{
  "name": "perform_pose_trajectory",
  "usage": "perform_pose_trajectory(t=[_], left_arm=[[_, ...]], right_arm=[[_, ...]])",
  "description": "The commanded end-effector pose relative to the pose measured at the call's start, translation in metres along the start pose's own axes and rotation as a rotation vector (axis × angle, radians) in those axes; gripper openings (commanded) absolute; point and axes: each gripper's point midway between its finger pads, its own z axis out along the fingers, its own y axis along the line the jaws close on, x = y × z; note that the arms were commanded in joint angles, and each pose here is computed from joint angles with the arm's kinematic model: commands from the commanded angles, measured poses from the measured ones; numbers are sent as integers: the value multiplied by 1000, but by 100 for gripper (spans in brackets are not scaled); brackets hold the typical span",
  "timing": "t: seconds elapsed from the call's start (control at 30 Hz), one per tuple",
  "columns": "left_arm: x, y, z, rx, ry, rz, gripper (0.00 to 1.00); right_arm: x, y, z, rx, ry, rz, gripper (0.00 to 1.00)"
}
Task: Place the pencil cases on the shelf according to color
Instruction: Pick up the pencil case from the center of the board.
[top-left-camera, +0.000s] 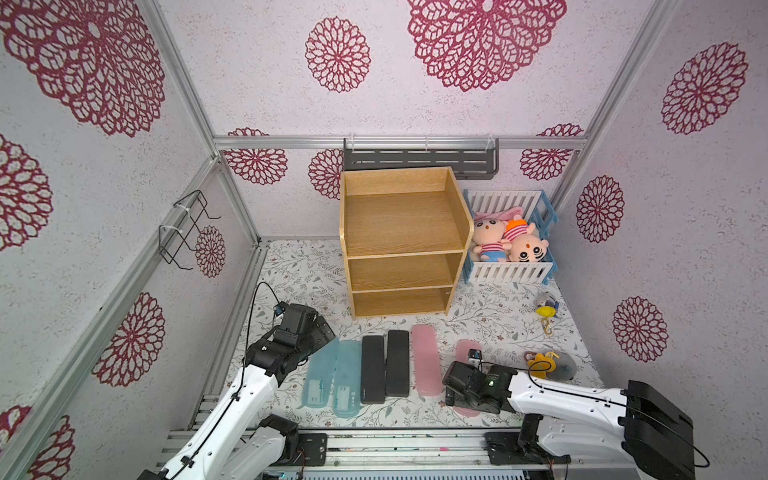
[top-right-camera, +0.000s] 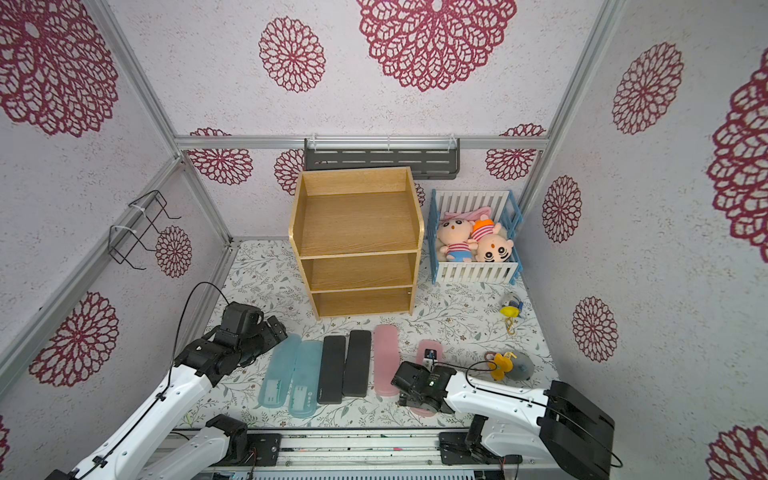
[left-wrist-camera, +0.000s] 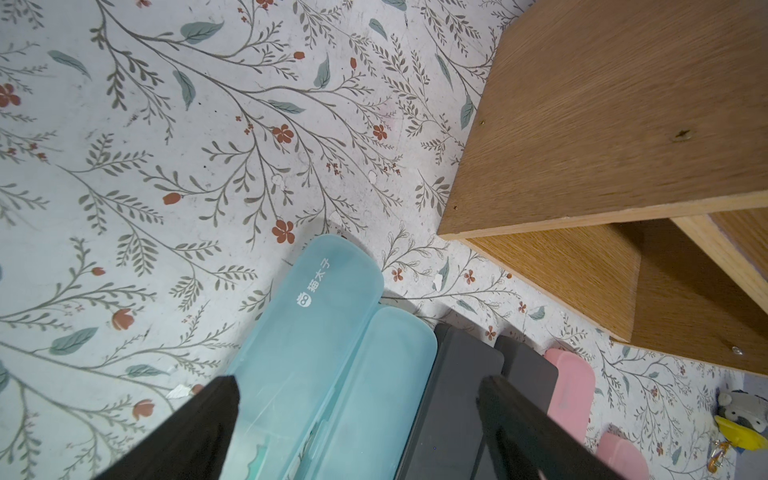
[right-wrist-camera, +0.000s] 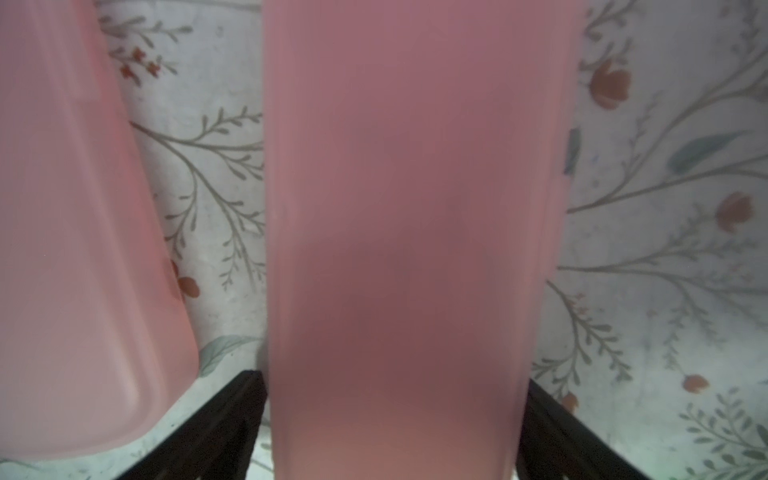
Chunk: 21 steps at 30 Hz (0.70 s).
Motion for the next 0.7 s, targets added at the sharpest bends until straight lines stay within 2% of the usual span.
perform_pose_trajectory(t=[0.0,0.1,0.23,0.5,0.67], left_arm=[[3,-4,4,13,5,27,97],[3,-4,5,11,9,30,97],[3,-5,5,12,11,27,97],[-5,-13,-7,48,-8,6,97],[-16,-24,-25,83,-26,5,97]], right_arm=[[7,4,11,-19,4,51,90],[8,-1,11,-10,-9,58,83],[6,-1,5,-22,-33,61,64],[-14,17,-36,-63,-107,-1,65],[-36,56,-86,-160,-194,-91,63]])
